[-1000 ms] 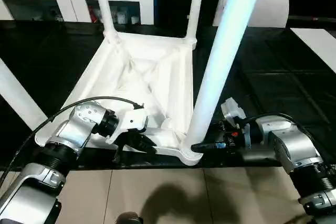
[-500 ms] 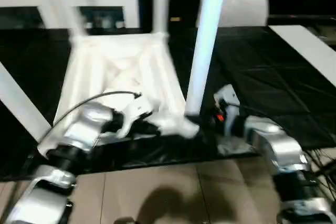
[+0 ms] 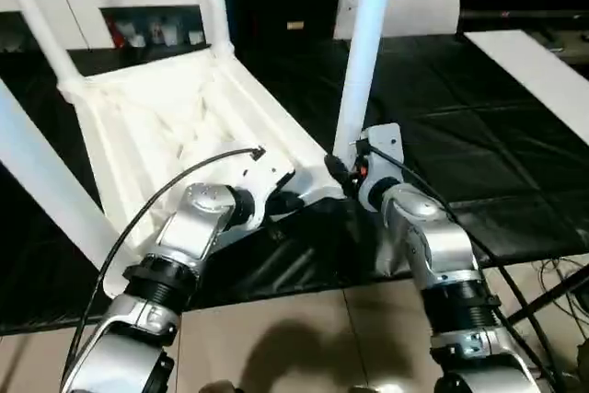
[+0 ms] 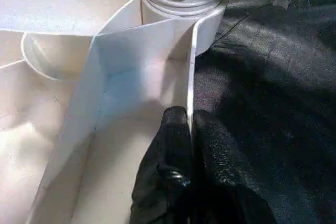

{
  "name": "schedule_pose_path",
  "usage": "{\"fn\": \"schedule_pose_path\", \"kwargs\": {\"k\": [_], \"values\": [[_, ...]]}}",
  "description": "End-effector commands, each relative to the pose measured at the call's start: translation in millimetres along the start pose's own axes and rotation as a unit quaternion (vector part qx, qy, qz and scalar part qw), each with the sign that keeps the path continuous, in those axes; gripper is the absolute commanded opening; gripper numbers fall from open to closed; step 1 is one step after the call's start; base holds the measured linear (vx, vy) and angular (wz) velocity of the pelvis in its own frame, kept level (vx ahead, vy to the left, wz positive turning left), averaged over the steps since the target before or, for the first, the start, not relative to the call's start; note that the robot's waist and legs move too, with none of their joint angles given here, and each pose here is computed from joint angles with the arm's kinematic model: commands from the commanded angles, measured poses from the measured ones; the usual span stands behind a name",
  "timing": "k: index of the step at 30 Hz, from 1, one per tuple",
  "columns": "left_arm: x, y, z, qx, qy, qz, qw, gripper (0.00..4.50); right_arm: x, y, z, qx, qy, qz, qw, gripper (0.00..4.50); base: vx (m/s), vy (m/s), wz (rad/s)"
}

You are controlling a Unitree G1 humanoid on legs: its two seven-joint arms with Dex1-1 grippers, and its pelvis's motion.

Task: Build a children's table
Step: Rotate leg to tighten

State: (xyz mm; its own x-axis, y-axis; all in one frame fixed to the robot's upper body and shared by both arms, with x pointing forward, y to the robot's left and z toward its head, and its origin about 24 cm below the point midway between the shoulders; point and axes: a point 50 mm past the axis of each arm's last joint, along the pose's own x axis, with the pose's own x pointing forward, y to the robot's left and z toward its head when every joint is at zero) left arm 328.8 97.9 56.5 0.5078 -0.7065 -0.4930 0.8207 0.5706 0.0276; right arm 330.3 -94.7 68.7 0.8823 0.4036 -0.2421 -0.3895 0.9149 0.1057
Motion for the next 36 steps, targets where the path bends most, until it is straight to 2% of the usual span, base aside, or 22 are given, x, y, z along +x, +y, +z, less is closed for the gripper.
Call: {"fn": "schedule_pose_path", "kwargs": {"k": [1, 2, 3, 4, 5, 8, 10, 11, 15, 16, 20, 24, 25, 27, 29, 30, 31, 32, 33, 34, 36], "values": [[2.3, -3.7, 14.0, 0.031, -0.021, -0.005, 0.999, 0.00, 0.4, 34.3, -13.3, 0.003, 0.012, 0.113, 0.994, 3.16, 0.000, 0.000, 0.00], [1.0, -2.1, 12.6, 0.034, -0.019, -0.006, 0.999, 0.00, -1.7, 30.4, -13.6, -0.003, 0.008, 0.114, 0.993, 3.25, 0.000, 0.000, 0.00], [-1.5, 0.4, 10.5, 0.038, -0.020, -0.013, 0.999, 0.00, -5.7, 20.6, -13.5, -0.020, -0.004, 0.111, 0.994, 3.39, 0.000, 0.000, 0.00], [-1.5, 0.4, 10.5, 0.038, -0.020, -0.013, 0.999, 0.00, -5.7, 20.6, -13.5, -0.020, -0.004, 0.111, 0.994, 3.51, 0.000, 0.000, 0.00], [-3.3, 2.3, 8.3, 0.042, -0.021, -0.020, 0.999, 0.00, -8.5, 14.0, -12.6, -0.031, -0.012, 0.111, 0.993, 3.58, 0.000, 0.000, 0.00], [-12.9, 7.4, -0.4, 0.077, -0.011, -0.061, 0.995, 0.00, -21.4, -7.2, -8.1, -0.048, -0.034, 0.143, 0.988, 3.84, 0.000, 0.000, 0.00], [-16.1, 7.9, -1.7, 0.087, -0.009, -0.075, 0.993, 0.00, -25.1, -12.6, -7.3, -0.061, -0.034, 0.154, 0.986, 4.03, 0.000, 0.000, 0.00], [-20.6, 7.5, -3.4, 0.112, -0.004, -0.100, 0.989, 0.00, -29.7, -20.7, -6.8, -0.080, -0.031, 0.165, 0.982, 4.08, 0.000, 0.000, 0.00], [-28.9, 4.5, -8.3, 0.135, 0.004, -0.159, 0.978, 0.00, -38.6, -29.5, -5.5, -0.098, -0.019, 0.220, 0.970, 4.46, 0.000, 0.000, 0.00], [-29.0, 4.4, -8.3, 0.135, 0.004, -0.160, 0.978, 0.00, -38.7, -29.6, -5.5, -0.099, -0.019, 0.221, 0.970, 4.46, 0.000, 0.000, 0.00], [-38.2, -0.2, -14.8, 0.160, 0.018, -0.231, 0.959, 0.00, -49.5, -31.5, -5.1, -0.125, 0.013, 0.326, 0.937, 4.46, 0.000, 0.000, 0.00], [-41.5, -1.5, -17.9, 0.169, 0.028, -0.261, 0.950, 0.00, -52.0, -30.8, -3.5, -0.124, 0.021, 0.372, 0.920, 4.46, 0.000, 0.000, 0.00], [-43.0, -3.3, -18.6, 0.171, 0.031, -0.278, 0.945, 0.00, -53.7, -29.5, -3.2, -0.122, 0.027, 0.399, 0.908, 4.46, 0.000, 0.000, 0.00], [-44.5, -4.6, -18.7, 0.178, 0.034, -0.292, 0.939, 0.00, -55.3, -28.5, -2.8, -0.127, 0.032, 0.424, 0.896, 4.12, 0.000, 0.000, 0.00], [-45.5, -5.0, -19.1, 0.179, 0.037, -0.298, 0.937, 0.00, -55.9, -28.4, -2.6, -0.126, 0.035, 0.432, 0.892, 4.09, 0.000, 0.000, 0.00], [-47.9, -5.4, -20.4, 0.185, 0.045, -0.313, 0.930, 0.00, -57.5, -29.0, -3.1, -0.123, 0.045, 0.454, 0.881, 4.09, 0.000, 0.000, 0.00], [-47.9, -5.4, -20.4, 0.185, 0.045, -0.313, 0.930, 0.00, -57.5, -29.0, -3.1, -0.123, 0.045, 0.454, 0.881, 3.89, 0.000, 0.000, 0.00], [-50.4, -5.6, -22.2, 0.190, 0.053, -0.325, 0.925, 0.00, -59.6, -29.7, -4.5, -0.127, 0.058, 0.474, 0.870, 3.68, 0.000, 0.000, 0.00], [-50.4, -5.6, -22.2, 0.190, 0.053, -0.325, 0.925, 0.00, -59.6, -29.7, -4.5, -0.127, 0.058, 0.474, 0.870, 3.67, 0.000, 0.000, 0.00], [-51.6, -5.1, -22.6, 0.195, 0.056, -0.329, 0.922, 0.00, -61.4, -30.7, -5.4, -0.130, 0.069, 0.487, 0.861, 3.67, 0.000, 0.000, 0.00], [-52.4, -3.8, -22.7, 0.198, 0.059, -0.328, 0.922, 0.00, -63.3, -31.5, -5.8, -0.129, 0.077, 0.498, 0.854, 3.43, 0.000, 0.000, 0.00]]}}
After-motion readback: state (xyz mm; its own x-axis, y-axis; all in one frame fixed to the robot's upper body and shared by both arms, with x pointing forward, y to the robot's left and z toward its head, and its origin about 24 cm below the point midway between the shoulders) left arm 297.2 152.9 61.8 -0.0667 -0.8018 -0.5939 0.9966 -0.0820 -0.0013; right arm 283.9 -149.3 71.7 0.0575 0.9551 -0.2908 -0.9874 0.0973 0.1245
